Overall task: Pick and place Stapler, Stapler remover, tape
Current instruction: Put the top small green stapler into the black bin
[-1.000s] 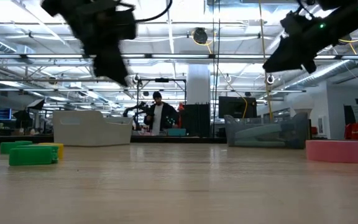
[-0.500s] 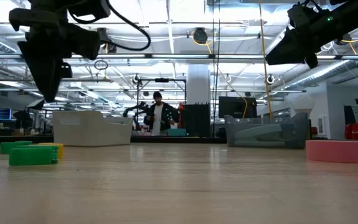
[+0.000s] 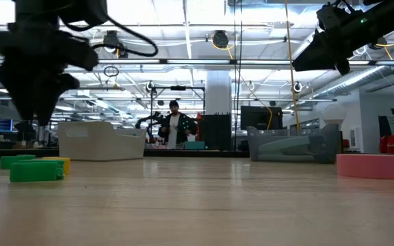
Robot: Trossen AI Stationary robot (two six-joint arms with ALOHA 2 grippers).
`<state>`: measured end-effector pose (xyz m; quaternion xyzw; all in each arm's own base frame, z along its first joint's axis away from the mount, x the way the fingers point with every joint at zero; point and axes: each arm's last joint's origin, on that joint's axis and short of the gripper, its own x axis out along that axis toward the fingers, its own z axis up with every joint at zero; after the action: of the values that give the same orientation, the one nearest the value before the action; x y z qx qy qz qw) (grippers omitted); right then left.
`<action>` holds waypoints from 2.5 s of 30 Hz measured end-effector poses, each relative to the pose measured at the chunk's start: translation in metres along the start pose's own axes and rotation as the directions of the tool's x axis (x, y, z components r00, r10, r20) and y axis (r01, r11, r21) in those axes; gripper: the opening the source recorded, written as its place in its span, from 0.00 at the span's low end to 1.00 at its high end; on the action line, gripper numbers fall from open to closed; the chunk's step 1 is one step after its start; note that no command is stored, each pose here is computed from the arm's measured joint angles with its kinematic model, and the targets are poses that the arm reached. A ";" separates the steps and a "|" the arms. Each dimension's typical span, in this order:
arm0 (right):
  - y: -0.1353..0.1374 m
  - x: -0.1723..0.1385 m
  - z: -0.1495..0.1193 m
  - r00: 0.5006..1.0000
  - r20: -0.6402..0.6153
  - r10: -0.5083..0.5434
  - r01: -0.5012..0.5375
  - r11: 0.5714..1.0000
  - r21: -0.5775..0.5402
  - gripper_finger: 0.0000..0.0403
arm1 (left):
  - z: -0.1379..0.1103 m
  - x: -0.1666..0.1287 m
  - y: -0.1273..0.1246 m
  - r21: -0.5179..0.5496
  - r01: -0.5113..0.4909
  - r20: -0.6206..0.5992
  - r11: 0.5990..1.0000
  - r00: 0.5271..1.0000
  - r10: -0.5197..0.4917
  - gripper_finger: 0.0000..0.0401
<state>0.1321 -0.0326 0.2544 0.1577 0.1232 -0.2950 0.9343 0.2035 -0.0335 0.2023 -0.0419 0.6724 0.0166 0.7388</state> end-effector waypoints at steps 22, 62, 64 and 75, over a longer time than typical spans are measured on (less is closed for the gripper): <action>0.000 0.000 0.000 1.000 0.002 -0.003 0.003 1.000 0.001 0.23 | -0.015 0.036 -0.012 0.137 -0.025 0.063 0.990 0.998 0.016 0.45; 0.000 0.000 0.000 1.000 0.004 -0.008 0.008 1.000 0.004 0.23 | -0.006 0.067 -0.015 0.188 0.019 -0.015 0.982 1.000 -0.017 0.45; 0.000 0.000 0.000 1.000 0.004 -0.009 0.009 1.000 0.004 0.23 | -0.007 0.067 -0.015 0.188 0.020 -0.019 0.982 1.000 -0.017 0.45; 0.000 0.000 0.000 1.000 0.004 -0.008 0.008 1.000 0.004 0.23 | -0.008 0.068 -0.015 0.188 0.014 -0.029 0.982 1.000 -0.009 0.43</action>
<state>0.1321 -0.0329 0.2545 0.1584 0.1215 -0.2995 0.9330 0.2032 -0.0509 0.1343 0.0241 0.6808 -0.0520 0.7302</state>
